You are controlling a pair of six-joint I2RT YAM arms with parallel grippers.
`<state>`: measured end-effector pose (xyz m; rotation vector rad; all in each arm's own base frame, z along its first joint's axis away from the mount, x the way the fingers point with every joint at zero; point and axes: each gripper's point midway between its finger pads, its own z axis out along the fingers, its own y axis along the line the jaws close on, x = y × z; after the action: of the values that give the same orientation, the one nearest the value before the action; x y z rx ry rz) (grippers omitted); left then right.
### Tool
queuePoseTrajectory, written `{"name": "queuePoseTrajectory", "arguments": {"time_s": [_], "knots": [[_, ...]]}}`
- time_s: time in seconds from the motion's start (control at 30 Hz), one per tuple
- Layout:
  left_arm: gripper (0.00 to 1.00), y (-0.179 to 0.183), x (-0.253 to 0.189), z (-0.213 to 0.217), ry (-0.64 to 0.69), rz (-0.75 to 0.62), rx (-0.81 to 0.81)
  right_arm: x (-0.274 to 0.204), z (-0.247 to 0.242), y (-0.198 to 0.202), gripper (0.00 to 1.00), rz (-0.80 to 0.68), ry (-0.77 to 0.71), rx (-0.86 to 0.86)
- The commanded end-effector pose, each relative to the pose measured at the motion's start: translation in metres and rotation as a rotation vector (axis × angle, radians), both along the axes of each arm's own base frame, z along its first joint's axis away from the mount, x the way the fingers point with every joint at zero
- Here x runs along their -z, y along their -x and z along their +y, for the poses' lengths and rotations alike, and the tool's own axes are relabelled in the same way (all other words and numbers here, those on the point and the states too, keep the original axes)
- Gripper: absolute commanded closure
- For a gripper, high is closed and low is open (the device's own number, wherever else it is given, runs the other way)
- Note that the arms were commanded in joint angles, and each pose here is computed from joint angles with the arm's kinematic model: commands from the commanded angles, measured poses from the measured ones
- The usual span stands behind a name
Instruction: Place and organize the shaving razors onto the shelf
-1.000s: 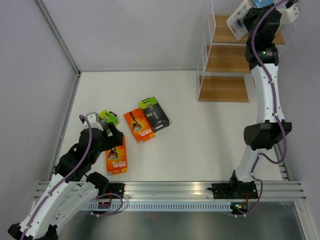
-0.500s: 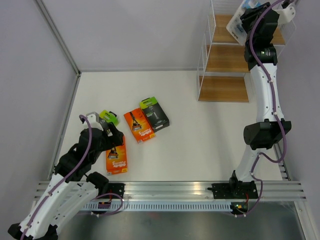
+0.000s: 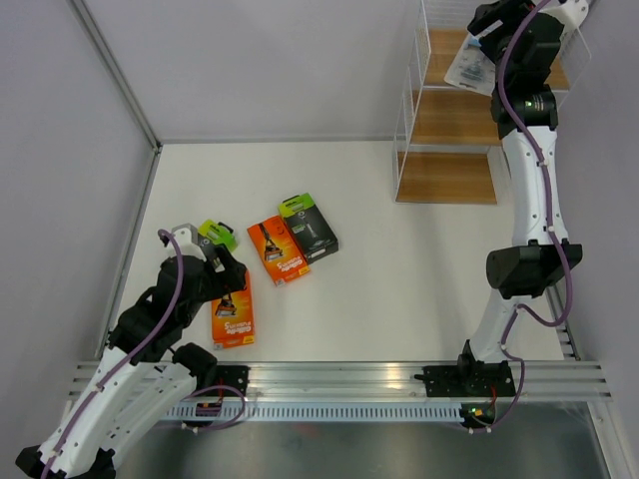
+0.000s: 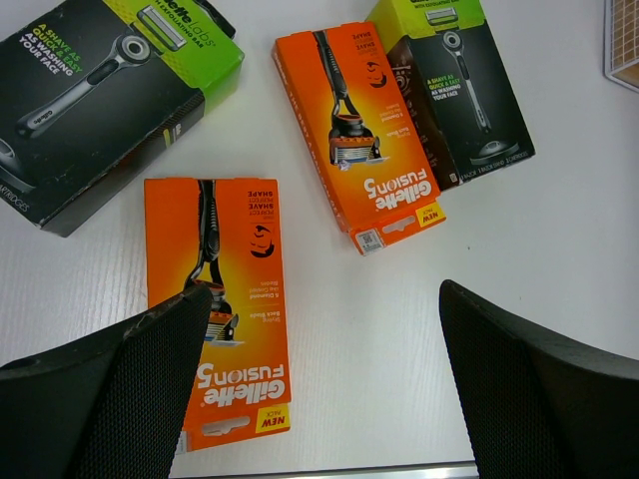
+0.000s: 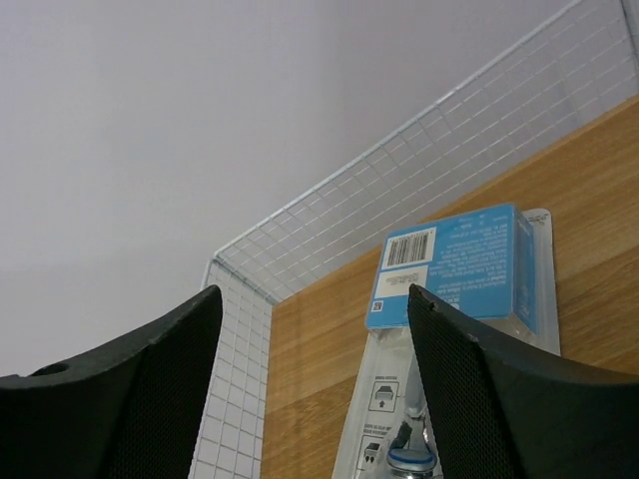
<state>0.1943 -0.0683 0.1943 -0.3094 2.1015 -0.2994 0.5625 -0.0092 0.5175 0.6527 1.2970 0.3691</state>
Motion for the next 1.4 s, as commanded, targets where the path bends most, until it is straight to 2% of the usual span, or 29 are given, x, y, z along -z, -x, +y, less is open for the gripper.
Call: {"name": "queuePoseTrajectory", "arguments": {"time_s": [0.0, 0.03, 0.13, 0.17, 0.2, 0.23, 0.27, 0.3, 0.33, 0.37, 0.4, 0.47, 0.5, 0.57, 0.6, 0.63, 0.73, 0.8, 0.87, 1.0, 1.1, 1.2, 1.23, 1.3, 1.33, 1.37], "knots": [[0.00, -0.002, -0.004, -0.001, 0.015, -0.016, -0.008, -0.063, 0.014, 0.039, 0.19, -0.126, 0.111, -0.079], [0.00, -0.002, -0.004, -0.001, 0.015, -0.014, -0.008, -0.072, 0.014, 0.052, 0.16, -0.131, 0.162, -0.080], [0.01, -0.001, -0.005, 0.000, 0.018, -0.018, -0.010, -0.061, 0.016, 0.073, 0.07, -0.048, 0.269, -0.103], [0.01, -0.002, -0.005, 0.000, 0.017, -0.021, -0.011, -0.075, 0.017, 0.100, 0.06, -0.066, 0.297, -0.110], [0.00, -0.001, -0.006, 0.001, 0.021, -0.025, -0.016, -0.048, 0.019, 0.099, 0.03, -0.001, 0.325, -0.135], [0.00, -0.001, -0.006, 0.001, 0.021, -0.026, -0.017, -0.043, 0.028, 0.110, 0.02, 0.001, 0.357, -0.185], [0.00, -0.001, -0.006, 0.002, 0.021, -0.027, -0.018, -0.063, 0.029, 0.146, 0.02, -0.057, 0.403, -0.182], [0.00, -0.001, -0.006, 0.001, 0.022, -0.029, -0.018, -0.023, 0.032, 0.143, 0.02, 0.023, 0.410, -0.218], [0.00, -0.001, -0.005, 0.001, 0.022, -0.027, -0.019, -0.013, 0.039, 0.154, 0.02, 0.027, 0.419, -0.259], [0.00, -0.001, -0.004, 0.001, 0.019, -0.022, -0.019, -0.023, 0.042, 0.185, 0.02, -0.025, 0.428, -0.270], [0.00, -0.002, -0.003, 0.001, 0.018, -0.018, -0.018, 0.021, 0.048, 0.184, 0.02, 0.053, 0.432, -0.324], [0.00, -0.002, -0.002, -0.001, 0.013, -0.006, -0.010, 0.035, 0.064, 0.215, 0.02, 0.036, 0.439, -0.418], [0.00, -0.002, 0.000, -0.002, 0.009, 0.000, -0.005, 0.071, 0.072, 0.216, 0.02, 0.098, 0.412, -0.475], [0.00, -0.003, 0.000, -0.003, 0.008, 0.007, -0.001, 0.090, 0.093, 0.239, 0.02, 0.087, 0.382, -0.606], [0.00, -0.003, 0.001, -0.003, 0.005, 0.009, 0.002, 0.125, 0.102, 0.240, 0.02, 0.155, 0.309, -0.667], [0.00, -0.002, 0.001, -0.003, 0.005, 0.010, -0.001, 0.136, 0.110, 0.249, 0.02, 0.160, 0.279, -0.718], [0.00, -0.003, 0.001, -0.001, 0.006, 0.005, -0.010, 0.198, 0.129, 0.258, 0.04, 0.263, 0.166, -0.788], [0.00, -0.002, 0.000, 0.001, 0.011, -0.001, -0.026, 0.237, 0.150, 0.270, 0.03, 0.320, 0.167, -0.842], [0.00, -0.002, 0.002, 0.002, 0.014, 0.001, -0.039, 0.265, 0.156, 0.273, 0.02, 0.361, 0.186, -0.808], [0.00, -0.003, 0.004, 0.000, 0.034, 0.016, -0.048, 0.303, 0.184, 0.280, 0.02, 0.439, 0.169, -0.854], [0.00, -0.008, 0.005, -0.007, 0.091, 0.015, -0.068, 0.322, 0.192, 0.267, 0.02, 0.442, 0.142, -0.850], [0.00, -0.030, -0.008, -0.030, 0.157, -0.060, -0.010, 0.338, 0.192, 0.246, 0.02, 0.420, 0.142, -0.774], [0.00, -0.040, -0.003, -0.036, 0.146, -0.044, -0.012, 0.350, 0.194, 0.239, 0.02, 0.445, 0.139, -0.764], [0.00, -0.061, -0.005, -0.043, 0.123, -0.049, -0.025, 0.344, 0.202, 0.227, 0.04, 0.432, 0.089, -0.758], [0.00, -0.071, -0.019, -0.046, 0.119, -0.062, -0.035, 0.353, 0.205, 0.222, 0.05, 0.460, 0.074, -0.756], [0.00, -0.086, -0.001, -0.048, 0.054, 0.004, -0.064, 0.351, 0.209, 0.220, 0.05, 0.454, 0.058, -0.759]]}}
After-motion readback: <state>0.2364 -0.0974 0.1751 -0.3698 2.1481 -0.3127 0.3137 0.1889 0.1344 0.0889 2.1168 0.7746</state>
